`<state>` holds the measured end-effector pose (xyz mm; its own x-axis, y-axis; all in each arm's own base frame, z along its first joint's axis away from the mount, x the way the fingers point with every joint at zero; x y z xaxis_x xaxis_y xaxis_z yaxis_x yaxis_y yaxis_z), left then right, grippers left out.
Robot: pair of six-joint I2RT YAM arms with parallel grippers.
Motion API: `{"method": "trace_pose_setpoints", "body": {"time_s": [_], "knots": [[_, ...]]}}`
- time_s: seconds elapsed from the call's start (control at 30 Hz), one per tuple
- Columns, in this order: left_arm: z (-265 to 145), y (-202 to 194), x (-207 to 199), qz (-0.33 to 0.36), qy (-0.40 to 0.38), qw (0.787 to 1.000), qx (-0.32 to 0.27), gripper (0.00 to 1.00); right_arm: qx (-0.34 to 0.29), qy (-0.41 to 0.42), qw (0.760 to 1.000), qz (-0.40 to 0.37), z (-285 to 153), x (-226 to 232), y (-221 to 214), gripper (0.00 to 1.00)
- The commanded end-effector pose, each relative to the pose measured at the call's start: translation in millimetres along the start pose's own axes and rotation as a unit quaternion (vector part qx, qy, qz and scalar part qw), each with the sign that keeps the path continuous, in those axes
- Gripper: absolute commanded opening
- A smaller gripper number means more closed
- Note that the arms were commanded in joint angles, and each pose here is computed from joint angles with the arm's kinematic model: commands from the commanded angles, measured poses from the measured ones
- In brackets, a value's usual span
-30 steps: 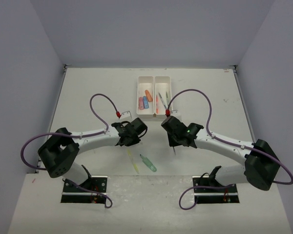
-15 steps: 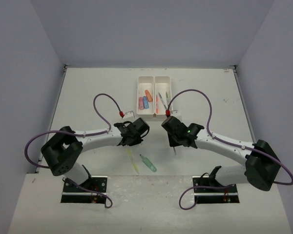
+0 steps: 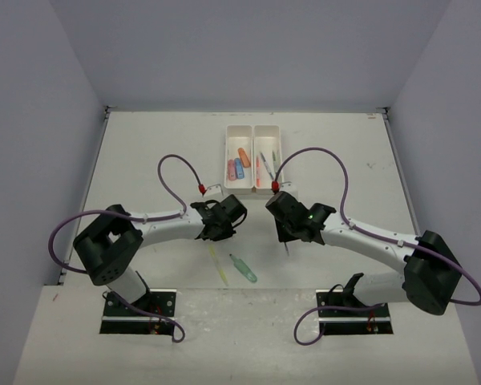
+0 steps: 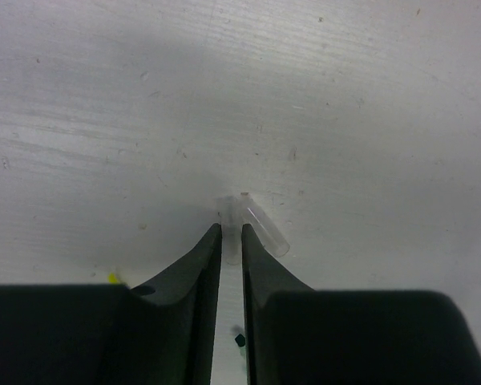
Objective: Sort the stationery into containers
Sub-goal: Close the pen cap on the pen.
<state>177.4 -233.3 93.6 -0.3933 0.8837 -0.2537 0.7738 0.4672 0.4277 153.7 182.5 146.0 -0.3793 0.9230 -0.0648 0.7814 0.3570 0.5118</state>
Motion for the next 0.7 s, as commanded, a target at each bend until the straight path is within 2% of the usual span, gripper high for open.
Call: {"method": "trace_pose_setpoints", "body": {"time_s": [0.0, 0.23, 0.67], "knots": [[-1.1, 2.0, -15.1, 0.001, -0.025, 1.0, -0.001, 0.16, -0.02, 0.02, 1.0, 0.0, -3.1, 2.1, 2.9, 0.0], [0.3, 2.4, -6.7, 0.001, -0.005, 1.0, -0.012, 0.08, -0.029, 0.028, 0.999, 0.001, -7.8, 1.8, 4.6, 0.0], [15.4, -1.6, 3.7, 0.015, 0.038, 0.999, -0.021, 0.11, -0.051, 0.072, 0.996, 0.003, -16.9, 5.8, 5.8, 0.0]]}}
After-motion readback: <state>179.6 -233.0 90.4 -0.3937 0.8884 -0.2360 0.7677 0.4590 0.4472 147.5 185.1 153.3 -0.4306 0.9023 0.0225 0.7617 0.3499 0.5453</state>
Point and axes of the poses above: each gripper's point midway between its finger pads, its own z axis out along the fingers, its own x axis along the line the jaws close on, y = z × x, the point moved 9 cm from there along -z, back along the fingers, and after that the axes turned 11 degrees about -z, right-handed, at the moved point
